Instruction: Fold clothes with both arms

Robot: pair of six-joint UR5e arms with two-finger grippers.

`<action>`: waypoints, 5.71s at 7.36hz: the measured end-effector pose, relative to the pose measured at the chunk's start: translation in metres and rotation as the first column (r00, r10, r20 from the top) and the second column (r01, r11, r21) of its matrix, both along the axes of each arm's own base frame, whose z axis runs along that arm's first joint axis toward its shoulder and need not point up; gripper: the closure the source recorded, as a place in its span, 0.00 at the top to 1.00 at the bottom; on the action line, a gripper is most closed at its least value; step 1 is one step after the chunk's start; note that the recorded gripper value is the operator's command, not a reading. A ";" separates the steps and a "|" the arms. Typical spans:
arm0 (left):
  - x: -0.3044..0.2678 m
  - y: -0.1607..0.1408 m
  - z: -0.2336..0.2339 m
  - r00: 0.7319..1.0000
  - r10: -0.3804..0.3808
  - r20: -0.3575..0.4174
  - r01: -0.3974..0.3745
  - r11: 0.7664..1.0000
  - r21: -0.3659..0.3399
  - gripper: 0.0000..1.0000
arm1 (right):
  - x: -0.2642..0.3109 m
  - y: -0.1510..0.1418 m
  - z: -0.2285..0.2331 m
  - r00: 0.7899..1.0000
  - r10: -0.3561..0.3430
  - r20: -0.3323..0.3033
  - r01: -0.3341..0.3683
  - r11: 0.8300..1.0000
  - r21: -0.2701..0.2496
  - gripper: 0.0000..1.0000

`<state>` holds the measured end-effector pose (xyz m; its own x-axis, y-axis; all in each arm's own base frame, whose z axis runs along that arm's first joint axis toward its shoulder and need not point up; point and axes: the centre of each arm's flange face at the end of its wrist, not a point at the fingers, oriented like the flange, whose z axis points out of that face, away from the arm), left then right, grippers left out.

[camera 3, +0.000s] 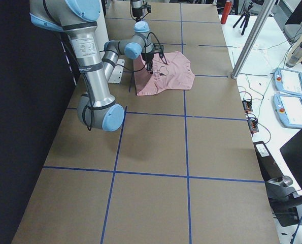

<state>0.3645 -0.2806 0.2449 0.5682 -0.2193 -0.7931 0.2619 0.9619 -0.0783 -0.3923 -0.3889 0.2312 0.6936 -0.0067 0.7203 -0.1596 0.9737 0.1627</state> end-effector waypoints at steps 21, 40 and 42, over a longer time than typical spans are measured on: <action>0.028 -0.255 0.083 0.983 -0.172 0.069 0.164 0.980 0.116 1.00 | -0.060 -0.160 0.052 0.991 0.011 0.135 -0.011 1.000 0.000 1.00; 0.005 -0.227 0.028 0.983 -0.176 -0.051 0.182 0.976 0.123 1.00 | -0.086 0.009 0.123 0.999 -0.033 -0.036 0.024 0.972 -0.234 0.00; 0.005 -0.226 0.026 0.983 -0.175 -0.054 0.181 0.976 0.125 1.00 | -0.057 0.063 0.146 0.995 -0.086 -0.051 0.072 0.968 -0.239 0.00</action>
<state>0.3700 -0.5064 0.2709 0.4948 -0.2083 -0.8437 0.4289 0.9029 0.0286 -0.4496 -0.3263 0.3774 0.7398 0.1027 0.6650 -0.0776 0.9947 -0.0672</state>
